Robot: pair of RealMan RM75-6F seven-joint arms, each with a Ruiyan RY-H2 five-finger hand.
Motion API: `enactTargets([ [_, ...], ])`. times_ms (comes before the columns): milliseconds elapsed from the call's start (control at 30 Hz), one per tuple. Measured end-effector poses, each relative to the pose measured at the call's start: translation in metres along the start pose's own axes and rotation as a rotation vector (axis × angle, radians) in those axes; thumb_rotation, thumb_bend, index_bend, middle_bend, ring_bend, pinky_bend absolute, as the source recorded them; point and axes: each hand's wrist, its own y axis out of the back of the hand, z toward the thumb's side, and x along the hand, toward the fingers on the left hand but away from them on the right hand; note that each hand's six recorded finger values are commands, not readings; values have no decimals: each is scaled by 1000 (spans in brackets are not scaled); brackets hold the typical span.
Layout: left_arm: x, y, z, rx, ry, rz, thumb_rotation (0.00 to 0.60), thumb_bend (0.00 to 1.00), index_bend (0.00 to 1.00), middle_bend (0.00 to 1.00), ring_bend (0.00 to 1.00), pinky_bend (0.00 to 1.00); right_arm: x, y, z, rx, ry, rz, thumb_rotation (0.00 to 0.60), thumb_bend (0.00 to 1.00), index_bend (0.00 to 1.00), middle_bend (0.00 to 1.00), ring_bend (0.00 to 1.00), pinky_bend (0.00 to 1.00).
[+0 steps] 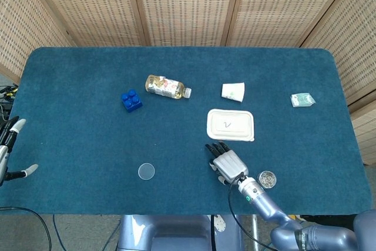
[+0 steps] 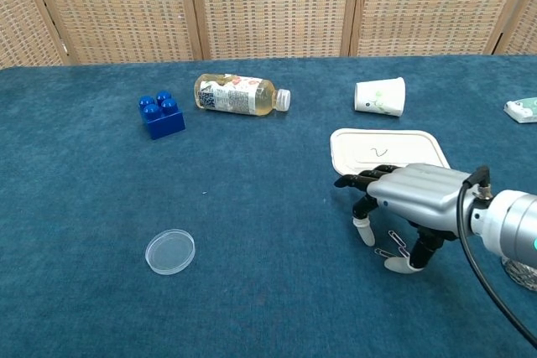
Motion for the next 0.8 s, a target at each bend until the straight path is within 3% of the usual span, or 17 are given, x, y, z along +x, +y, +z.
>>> enactTargets([
  [800, 0, 0, 0, 1, 0, -1, 600, 0, 0, 0, 0, 0, -3, -1, -3, 17, -9, -1, 600, 294, 497, 10, 0, 11],
])
